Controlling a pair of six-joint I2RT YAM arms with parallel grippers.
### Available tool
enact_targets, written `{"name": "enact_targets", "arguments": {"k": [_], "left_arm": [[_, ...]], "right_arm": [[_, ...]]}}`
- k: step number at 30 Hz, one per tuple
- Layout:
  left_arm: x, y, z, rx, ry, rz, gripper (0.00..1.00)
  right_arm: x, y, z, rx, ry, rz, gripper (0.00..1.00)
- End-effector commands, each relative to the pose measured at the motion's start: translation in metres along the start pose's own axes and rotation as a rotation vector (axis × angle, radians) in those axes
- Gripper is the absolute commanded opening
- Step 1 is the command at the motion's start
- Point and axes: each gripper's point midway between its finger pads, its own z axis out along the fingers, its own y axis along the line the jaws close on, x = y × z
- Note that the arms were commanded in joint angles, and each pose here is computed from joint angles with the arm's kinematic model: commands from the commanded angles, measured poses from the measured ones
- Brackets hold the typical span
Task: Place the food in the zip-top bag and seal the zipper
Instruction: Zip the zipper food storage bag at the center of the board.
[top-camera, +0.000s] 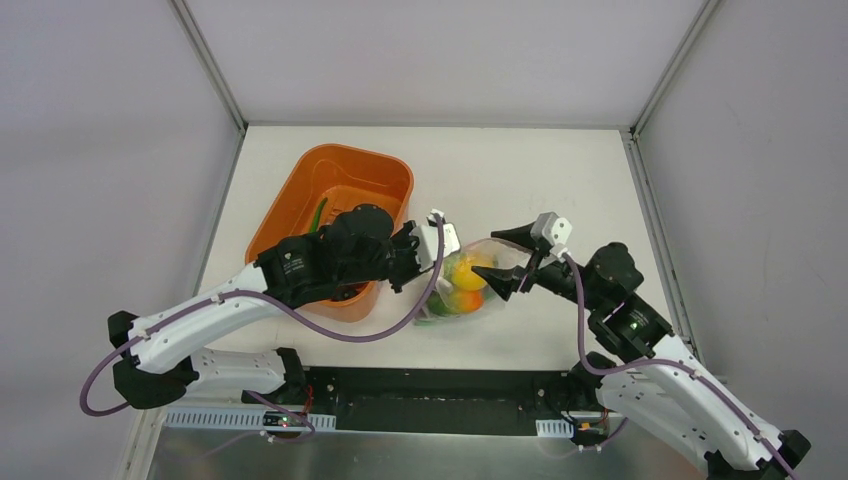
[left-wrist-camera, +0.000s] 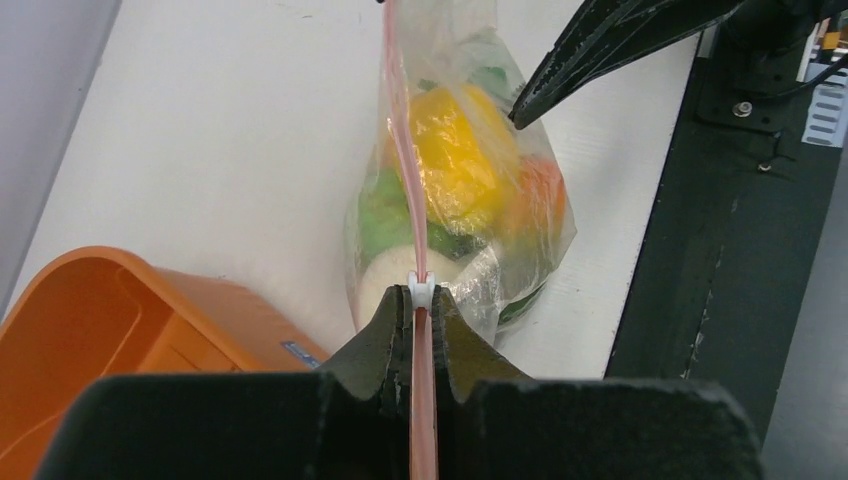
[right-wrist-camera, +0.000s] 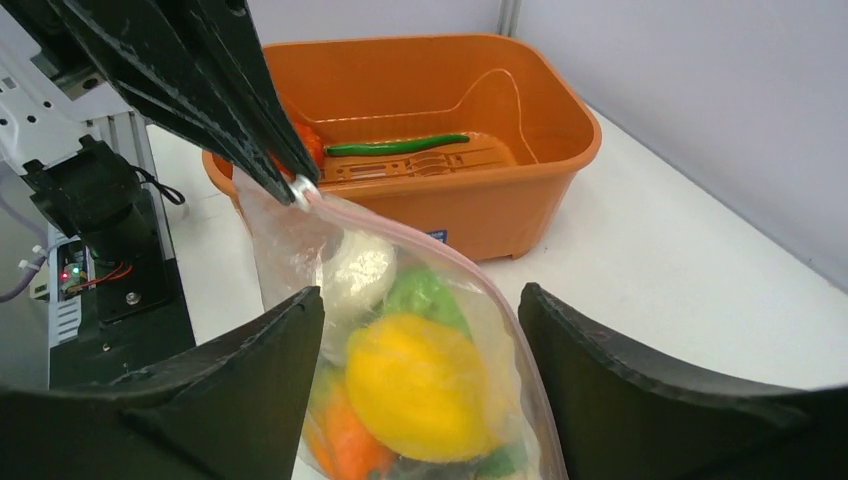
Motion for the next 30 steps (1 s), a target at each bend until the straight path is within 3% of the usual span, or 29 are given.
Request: {"name": "enact_targets", "arguments": {"k": [1, 12, 19, 22, 24, 27, 30], "left_arm": [[-0.024, -0.009, 0.002, 0.066, -0.089, -0.025, 0.00], [-0.044, -0.016, -0.012, 0.124, -0.147, -0.018, 0.00], [-0.041, -0.006, -0.027, 0.062, -0.149, -0.014, 0.00], [-0.040, -0.002, -0.034, 0.040, -0.162, -0.013, 0.00], [-0.040, 0.000, -0.038, 0.026, -0.171, -0.013, 0.00], [-0.043, -0.001, -0.042, 0.032, -0.188, -0.010, 0.00], [-0.048, -0.004, -0.042, 0.051, -0.200, -0.002, 0.00]], "right_arm": [[-0.031, 0.006, 0.003, -0.075, -0.018, -0.116, 0.75], [-0.027, 0.022, 0.022, -0.286, 0.115, -0.243, 0.75], [-0.054, 0.005, 0.003, -0.140, 0.061, -0.298, 0.75], [-0.085, -0.021, -0.010, 0.069, -0.042, -0.273, 0.74], [-0.101, -0.023, -0.024, 0.119, -0.104, -0.277, 0.75], [-0.111, 0.008, -0.034, -0.030, -0.137, -0.280, 0.77], [-0.106, 0.034, -0.026, -0.206, -0.084, -0.232, 0.76]]}}
